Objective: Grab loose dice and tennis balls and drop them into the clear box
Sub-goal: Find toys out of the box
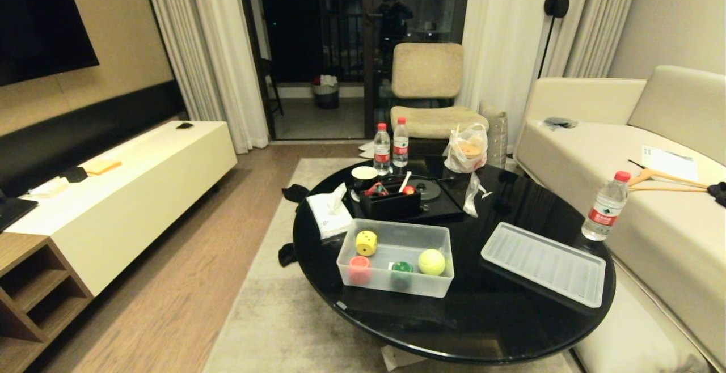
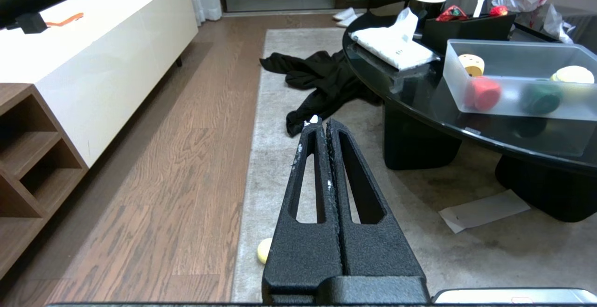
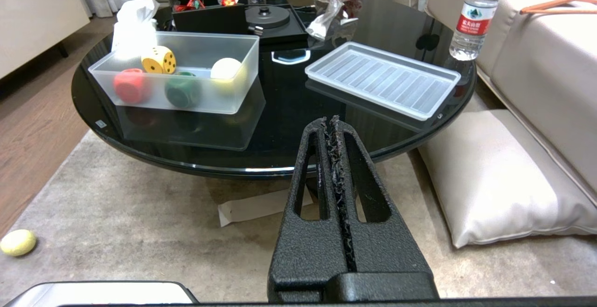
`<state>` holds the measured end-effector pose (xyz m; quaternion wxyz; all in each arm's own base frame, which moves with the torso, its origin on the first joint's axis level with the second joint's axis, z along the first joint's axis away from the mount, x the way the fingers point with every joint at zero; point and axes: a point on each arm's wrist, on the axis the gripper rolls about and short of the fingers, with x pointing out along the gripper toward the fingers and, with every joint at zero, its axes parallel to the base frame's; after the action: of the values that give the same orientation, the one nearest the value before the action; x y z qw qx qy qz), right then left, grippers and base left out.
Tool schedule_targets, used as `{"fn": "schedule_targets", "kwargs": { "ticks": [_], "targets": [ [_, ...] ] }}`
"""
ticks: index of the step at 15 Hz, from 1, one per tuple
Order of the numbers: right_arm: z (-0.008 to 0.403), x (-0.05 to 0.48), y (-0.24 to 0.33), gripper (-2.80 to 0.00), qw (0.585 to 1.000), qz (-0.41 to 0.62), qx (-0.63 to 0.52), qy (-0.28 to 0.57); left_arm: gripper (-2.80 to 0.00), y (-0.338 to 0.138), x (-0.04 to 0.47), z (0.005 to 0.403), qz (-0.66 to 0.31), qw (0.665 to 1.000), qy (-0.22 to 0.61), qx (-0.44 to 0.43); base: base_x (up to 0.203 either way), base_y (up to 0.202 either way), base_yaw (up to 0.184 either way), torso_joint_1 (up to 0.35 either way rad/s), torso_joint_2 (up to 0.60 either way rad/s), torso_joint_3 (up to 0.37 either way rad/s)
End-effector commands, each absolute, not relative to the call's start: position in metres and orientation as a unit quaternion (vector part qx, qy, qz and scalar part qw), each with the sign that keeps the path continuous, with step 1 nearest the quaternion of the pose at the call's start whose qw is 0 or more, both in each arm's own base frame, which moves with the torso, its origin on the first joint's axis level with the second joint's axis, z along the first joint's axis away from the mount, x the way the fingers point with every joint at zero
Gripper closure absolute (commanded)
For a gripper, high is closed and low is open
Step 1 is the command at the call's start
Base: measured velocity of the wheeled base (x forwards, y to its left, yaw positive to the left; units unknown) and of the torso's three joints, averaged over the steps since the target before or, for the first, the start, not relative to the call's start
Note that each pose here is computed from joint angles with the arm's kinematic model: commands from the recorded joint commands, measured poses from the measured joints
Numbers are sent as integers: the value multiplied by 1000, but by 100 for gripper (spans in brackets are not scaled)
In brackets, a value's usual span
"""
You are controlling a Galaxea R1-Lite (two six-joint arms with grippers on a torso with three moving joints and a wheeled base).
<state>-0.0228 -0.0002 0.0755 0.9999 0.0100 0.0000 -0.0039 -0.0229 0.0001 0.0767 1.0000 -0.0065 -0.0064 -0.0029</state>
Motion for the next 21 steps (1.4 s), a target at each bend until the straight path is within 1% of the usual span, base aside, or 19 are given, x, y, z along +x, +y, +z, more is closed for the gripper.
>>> {"fn": "schedule_targets", "kwargs": {
  "ticks": [1,21],
  "targets": [
    [75,-23,0,0,1000,-3,10,0,0,0,-23,76,-3,1000,-5,-7,0,0,0,0,0,0],
    [75,-23,0,0,1000,-4,11,1,0,0,-23,76,-3,1000,-6,-7,0,0,0,0,0,0]
  ]
}}
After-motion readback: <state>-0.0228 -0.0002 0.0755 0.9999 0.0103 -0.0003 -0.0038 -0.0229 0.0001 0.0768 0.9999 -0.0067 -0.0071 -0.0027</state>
